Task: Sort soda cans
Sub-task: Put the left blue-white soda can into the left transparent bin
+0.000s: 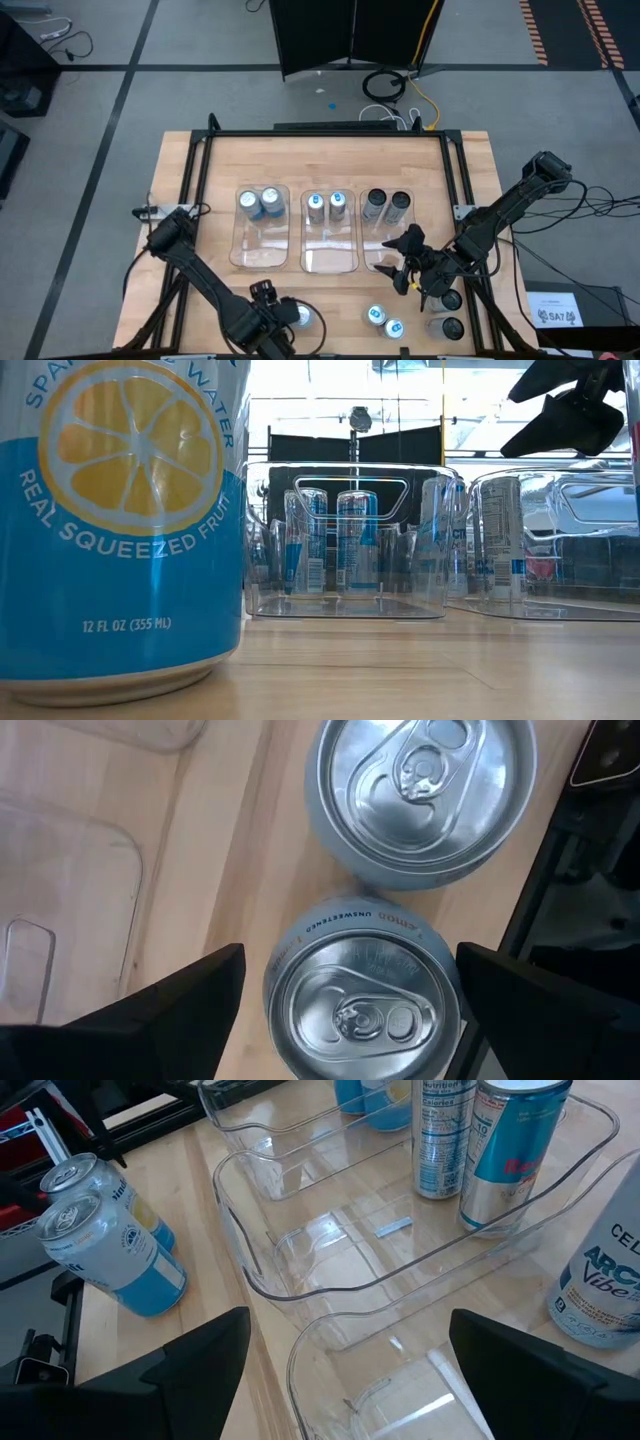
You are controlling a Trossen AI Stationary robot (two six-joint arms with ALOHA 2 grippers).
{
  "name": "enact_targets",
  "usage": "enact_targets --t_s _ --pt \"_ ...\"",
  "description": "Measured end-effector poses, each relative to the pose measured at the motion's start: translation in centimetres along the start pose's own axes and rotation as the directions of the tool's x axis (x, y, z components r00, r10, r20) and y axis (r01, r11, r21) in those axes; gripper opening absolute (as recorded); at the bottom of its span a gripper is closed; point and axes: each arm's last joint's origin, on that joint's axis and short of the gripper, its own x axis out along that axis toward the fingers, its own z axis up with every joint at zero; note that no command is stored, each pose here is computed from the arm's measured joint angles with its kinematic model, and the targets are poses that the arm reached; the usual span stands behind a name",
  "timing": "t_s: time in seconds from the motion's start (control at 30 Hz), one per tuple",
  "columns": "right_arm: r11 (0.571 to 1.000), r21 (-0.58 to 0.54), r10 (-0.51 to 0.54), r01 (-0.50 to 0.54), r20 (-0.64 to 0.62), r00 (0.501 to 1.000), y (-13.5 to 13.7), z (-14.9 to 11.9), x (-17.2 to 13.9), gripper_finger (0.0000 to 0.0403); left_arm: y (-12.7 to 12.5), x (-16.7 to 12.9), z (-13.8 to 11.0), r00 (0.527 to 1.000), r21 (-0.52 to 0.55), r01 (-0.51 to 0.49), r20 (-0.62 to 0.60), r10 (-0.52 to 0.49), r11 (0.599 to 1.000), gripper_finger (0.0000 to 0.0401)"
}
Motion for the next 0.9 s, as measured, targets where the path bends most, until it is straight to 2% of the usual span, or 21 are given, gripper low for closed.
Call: enact_targets --t_s 0.33,0.57,0.9 --pt "1.0 0.001 0.001 -0.001 0.001 1.0 0.0 0.0 0.0 0.0336 -0.6 2.2 -0.6 1.0 0.004 0.028 0.007 -0.028 1.0 0.0368" --pt "1.0 -0.002 -0.002 0.002 -0.001 1.0 0.0 -0.1 0.1 0.0336 -0.7 2.2 -0.8 1.0 0.006 0.03 0.007 -0.03 1.0 0.0366" --pt "1.0 -0.002 -0.002 0.002 -0.001 1.0 0.0 -0.1 0.1 0.0336 -0.8 2.0 -1.2 1.0 -0.004 0.004 0.031 -0.003 1.0 0.0312"
